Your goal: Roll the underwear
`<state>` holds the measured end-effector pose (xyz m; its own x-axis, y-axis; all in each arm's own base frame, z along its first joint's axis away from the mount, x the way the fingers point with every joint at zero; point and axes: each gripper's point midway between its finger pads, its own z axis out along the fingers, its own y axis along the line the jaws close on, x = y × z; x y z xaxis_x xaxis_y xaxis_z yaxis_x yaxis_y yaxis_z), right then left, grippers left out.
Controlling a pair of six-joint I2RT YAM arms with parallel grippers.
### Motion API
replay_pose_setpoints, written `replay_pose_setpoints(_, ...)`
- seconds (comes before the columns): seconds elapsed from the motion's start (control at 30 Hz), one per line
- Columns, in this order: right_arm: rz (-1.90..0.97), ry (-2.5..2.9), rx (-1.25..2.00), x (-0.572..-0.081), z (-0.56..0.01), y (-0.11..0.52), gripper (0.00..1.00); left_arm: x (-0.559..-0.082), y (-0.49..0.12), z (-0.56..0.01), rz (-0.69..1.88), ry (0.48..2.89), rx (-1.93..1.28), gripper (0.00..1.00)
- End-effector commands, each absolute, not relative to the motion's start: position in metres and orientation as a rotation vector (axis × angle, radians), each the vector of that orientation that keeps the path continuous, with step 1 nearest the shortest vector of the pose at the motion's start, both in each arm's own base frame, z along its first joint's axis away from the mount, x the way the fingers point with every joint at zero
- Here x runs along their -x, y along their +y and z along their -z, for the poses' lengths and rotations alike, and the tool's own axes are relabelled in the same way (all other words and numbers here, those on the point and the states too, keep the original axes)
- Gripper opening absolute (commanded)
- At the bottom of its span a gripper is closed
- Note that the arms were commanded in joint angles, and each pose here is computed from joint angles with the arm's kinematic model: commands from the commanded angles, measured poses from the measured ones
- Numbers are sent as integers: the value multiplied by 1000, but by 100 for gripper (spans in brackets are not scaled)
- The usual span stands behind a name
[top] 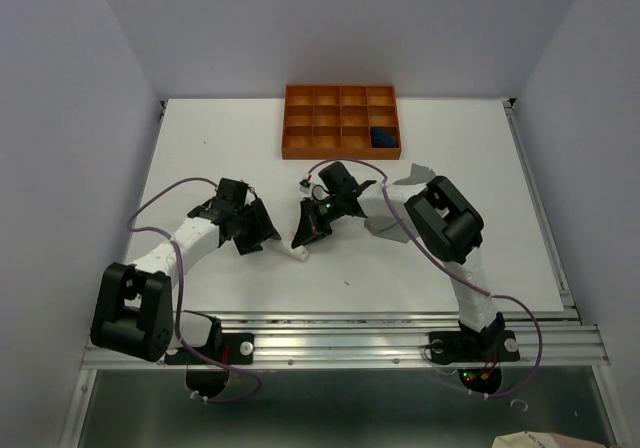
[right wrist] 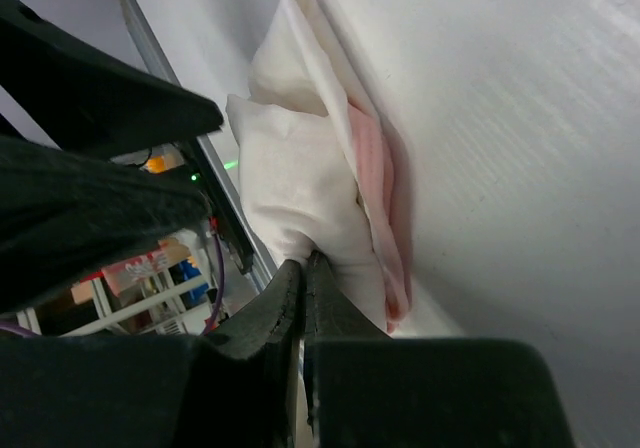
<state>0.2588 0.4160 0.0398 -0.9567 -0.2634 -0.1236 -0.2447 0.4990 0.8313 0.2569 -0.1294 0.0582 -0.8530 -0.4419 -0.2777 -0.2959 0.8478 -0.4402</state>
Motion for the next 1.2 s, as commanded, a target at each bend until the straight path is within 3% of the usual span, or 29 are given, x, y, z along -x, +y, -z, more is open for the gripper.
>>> replay_pose_setpoints(0.0,1374,-2805,-316,-282,-5,402,1,-249,-147,-61,662,2633,516,67)
replay_pose_setpoints(0.6,1331,-2804,-254,-293,21,394,1,-262,-152,-40,637,2634,598,64)
replay_pose_setpoints(0.93,1350,-2818,-331,-296,17,395,4,-271,-157,-26,648,2647,633,57)
replay_pose_setpoints(1.03,1358,-2824,-363,-297,15,395,10,-270,-156,-18,626,2668,651,48)
replay_pose_setpoints(1.17,1383,-2845,-410,-302,7,397,17,-269,-156,-14,624,2682,660,13)
